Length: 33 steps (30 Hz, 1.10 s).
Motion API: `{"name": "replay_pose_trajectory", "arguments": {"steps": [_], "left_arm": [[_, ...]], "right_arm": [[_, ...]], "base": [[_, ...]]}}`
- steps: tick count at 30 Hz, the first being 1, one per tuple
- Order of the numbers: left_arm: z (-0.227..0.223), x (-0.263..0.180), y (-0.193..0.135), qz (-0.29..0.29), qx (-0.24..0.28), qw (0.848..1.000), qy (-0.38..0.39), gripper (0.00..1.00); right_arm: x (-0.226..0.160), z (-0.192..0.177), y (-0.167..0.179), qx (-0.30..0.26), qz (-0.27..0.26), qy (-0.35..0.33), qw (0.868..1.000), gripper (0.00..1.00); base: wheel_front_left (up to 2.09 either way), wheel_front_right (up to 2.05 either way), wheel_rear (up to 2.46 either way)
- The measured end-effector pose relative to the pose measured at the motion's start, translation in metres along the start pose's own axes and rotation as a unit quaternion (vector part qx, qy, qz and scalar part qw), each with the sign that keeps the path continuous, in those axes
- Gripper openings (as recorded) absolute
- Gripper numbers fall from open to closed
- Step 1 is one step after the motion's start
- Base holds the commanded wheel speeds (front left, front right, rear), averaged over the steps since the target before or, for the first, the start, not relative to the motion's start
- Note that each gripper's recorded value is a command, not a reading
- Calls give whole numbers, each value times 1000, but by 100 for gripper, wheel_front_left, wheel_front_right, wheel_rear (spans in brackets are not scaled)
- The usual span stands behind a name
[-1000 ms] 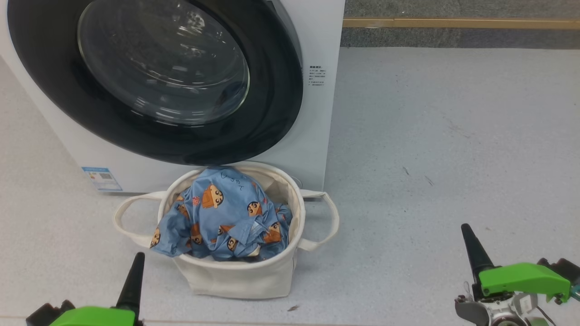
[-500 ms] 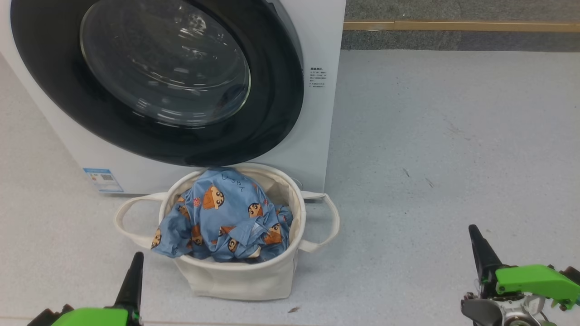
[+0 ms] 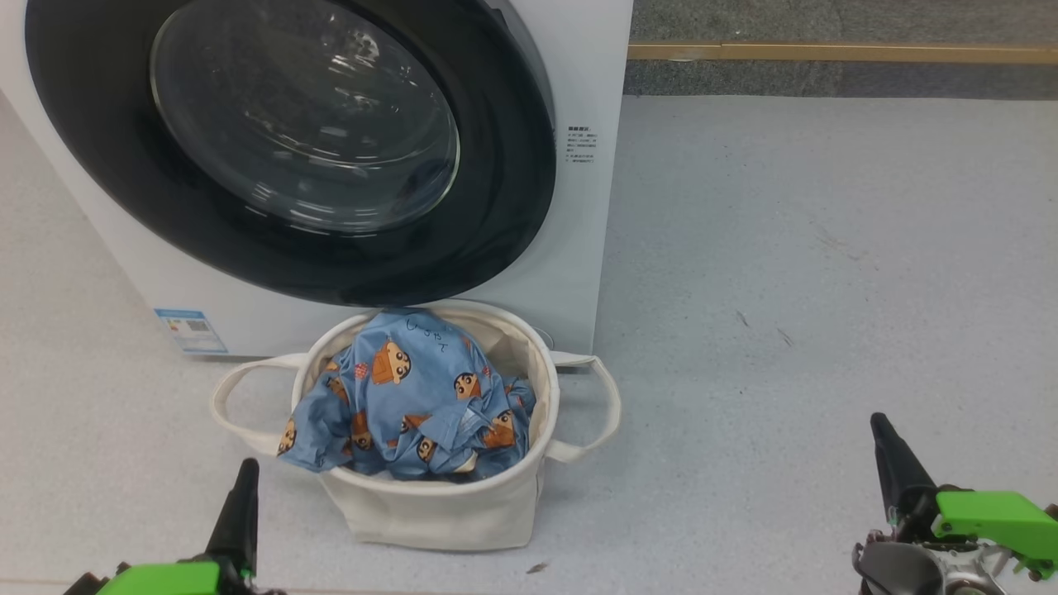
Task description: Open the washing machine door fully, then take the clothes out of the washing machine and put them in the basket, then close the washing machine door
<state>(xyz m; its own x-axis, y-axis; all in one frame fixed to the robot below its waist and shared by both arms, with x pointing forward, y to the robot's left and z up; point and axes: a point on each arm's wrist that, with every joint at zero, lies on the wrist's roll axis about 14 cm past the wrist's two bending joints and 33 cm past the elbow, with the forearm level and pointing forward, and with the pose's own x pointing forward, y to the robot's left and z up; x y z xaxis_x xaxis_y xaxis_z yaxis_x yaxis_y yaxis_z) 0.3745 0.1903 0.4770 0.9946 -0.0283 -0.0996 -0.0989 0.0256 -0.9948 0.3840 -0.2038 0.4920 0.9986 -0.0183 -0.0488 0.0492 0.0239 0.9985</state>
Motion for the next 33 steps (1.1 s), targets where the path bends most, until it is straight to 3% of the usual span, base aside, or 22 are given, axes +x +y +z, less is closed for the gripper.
{"name": "replay_pose_trajectory", "arguments": {"steps": [33], "left_arm": [[0,1,-3,-7,-13,1000,-3,0]], "right_arm": [[0,4,0,15,1,-5,1000,0]], "base": [[0,0,0]]}}
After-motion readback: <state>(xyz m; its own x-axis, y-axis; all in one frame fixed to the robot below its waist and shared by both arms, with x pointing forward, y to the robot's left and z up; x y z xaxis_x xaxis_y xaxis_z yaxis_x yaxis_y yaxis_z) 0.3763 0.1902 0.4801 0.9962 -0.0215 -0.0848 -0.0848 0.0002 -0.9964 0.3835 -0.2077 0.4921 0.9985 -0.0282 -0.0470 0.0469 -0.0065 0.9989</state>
